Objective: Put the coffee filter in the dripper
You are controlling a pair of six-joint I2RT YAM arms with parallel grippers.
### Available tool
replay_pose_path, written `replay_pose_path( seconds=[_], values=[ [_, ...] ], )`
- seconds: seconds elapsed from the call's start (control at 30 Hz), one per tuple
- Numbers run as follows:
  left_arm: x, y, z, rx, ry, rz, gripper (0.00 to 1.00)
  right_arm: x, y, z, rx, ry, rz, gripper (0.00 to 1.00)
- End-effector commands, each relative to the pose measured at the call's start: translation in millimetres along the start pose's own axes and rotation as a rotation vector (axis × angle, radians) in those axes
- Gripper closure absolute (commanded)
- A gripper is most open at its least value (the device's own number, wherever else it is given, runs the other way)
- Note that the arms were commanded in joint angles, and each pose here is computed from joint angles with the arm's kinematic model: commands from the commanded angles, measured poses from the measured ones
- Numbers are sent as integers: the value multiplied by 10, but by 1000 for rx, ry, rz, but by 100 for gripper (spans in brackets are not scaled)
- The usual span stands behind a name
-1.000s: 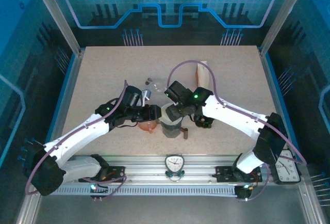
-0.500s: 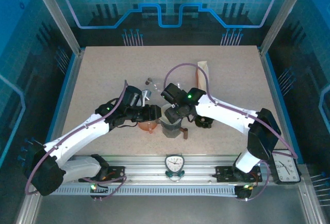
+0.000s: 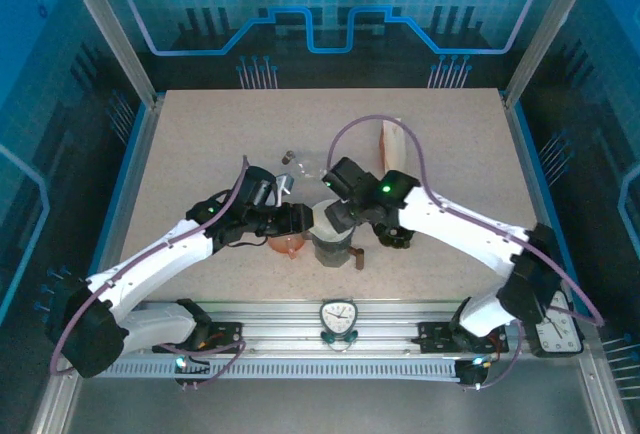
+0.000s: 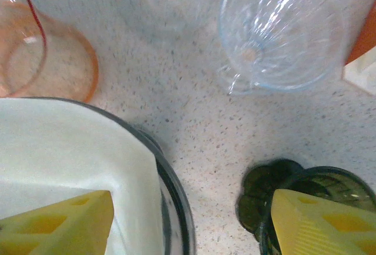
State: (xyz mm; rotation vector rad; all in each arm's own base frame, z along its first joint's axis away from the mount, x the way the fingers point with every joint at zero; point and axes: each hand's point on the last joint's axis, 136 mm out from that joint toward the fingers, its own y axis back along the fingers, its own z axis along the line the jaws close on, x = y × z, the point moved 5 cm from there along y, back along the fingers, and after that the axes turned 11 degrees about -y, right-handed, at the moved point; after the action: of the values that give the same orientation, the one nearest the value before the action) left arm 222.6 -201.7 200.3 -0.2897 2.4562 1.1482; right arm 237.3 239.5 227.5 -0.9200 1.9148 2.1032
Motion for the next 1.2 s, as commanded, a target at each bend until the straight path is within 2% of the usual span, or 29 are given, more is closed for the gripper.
replay_pose_path(
  seconds=[0.0,0.1,0.4,0.57,0.67,0.8,0.93,1.17],
  values=[
    [41,-31,9,2,15,11,50,-11,271,-164,35,-58,-102,27],
    [33,-13,1,5,14,1,49,38,353,-222,19,-84,-143,27],
    [-54,133,-101,36,-1,-63,30,158,510,-352,-30,-164,-237,27],
    [-122,300,-187,63,-2,-133,23,210,601,-413,-53,-193,-280,27],
    [-132,434,-149,27,9,-190,22,274,642,-469,-60,-210,-299,27],
    [-47,562,176,-112,98,-240,25,427,642,-549,-71,-236,-310,27],
    [69,505,562,-219,217,-200,34,570,627,-601,-92,-261,-309,27],
    [78,233,819,-342,243,-123,36,798,547,-674,-97,-272,-284,28]
  ],
)
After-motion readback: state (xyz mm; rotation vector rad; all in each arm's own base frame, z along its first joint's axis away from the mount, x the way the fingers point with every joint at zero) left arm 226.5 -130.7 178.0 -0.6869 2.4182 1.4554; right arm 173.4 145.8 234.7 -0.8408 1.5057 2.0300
